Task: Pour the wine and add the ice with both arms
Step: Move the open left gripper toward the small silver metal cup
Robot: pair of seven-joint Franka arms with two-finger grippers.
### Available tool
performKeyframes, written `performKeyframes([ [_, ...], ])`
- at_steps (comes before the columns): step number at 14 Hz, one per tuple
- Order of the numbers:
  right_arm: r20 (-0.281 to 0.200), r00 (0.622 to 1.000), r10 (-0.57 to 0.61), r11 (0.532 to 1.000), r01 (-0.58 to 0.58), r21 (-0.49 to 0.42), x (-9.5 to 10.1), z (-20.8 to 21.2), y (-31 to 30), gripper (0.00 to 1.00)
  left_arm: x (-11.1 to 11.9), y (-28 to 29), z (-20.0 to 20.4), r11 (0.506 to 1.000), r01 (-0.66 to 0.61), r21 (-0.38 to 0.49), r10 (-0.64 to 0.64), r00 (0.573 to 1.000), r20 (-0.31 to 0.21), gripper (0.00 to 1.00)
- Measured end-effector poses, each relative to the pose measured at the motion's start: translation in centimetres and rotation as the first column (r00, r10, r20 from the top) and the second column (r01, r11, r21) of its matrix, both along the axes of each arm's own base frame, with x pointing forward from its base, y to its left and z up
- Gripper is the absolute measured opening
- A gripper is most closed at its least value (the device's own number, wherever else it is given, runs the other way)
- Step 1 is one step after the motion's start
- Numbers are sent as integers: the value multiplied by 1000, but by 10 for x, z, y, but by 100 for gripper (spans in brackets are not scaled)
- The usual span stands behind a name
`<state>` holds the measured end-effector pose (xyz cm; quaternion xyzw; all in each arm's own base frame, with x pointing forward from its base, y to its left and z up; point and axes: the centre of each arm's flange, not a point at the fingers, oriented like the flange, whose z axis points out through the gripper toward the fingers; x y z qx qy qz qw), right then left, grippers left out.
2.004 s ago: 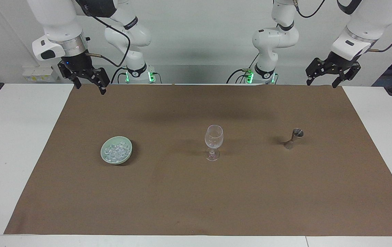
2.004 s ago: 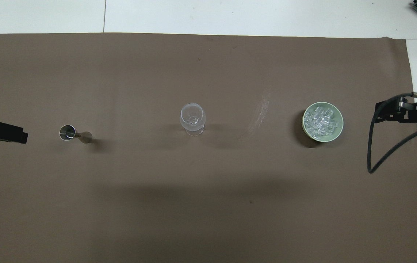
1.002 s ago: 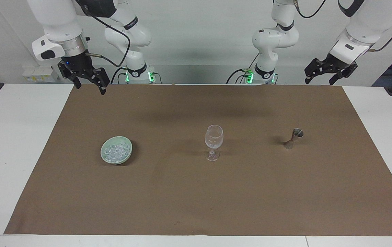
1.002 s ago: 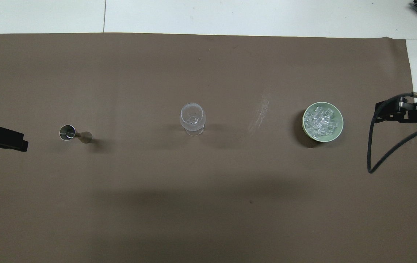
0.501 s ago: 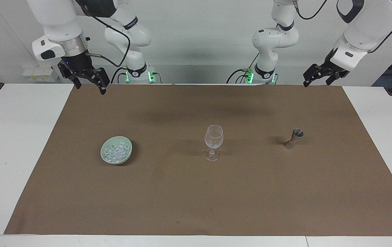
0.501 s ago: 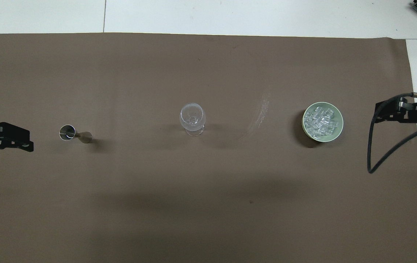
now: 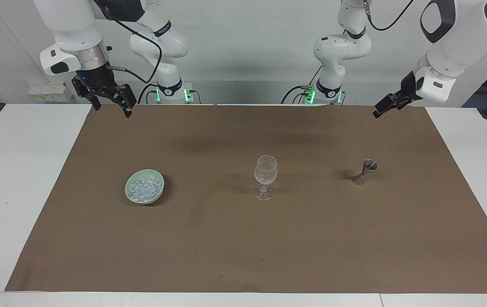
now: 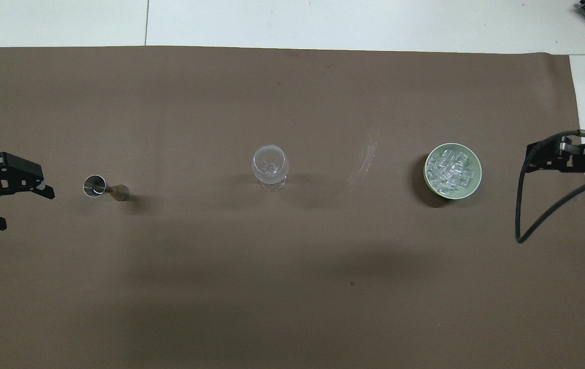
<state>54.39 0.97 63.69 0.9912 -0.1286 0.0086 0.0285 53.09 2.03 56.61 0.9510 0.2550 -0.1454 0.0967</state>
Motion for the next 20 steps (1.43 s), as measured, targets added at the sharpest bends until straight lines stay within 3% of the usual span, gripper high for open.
performKeyframes([
  [5,0,1000,0,1000,0,0,0,0,0,100,5,45,-32,956,-263,-128,254,964,-79,100],
  [9,0,1000,0,1000,0,0,0,0,0,100,21,71,-83,863,-463,-200,425,881,-205,100],
  [14,0,1000,0,1000,0,0,0,0,0,100,38,96,-148,762,-607,-227,525,784,-331,100],
  [20,0,1000,0,1000,0,0,0,0,0,100,30,110,-187,652,-710,-265,591,695,-409,100],
])
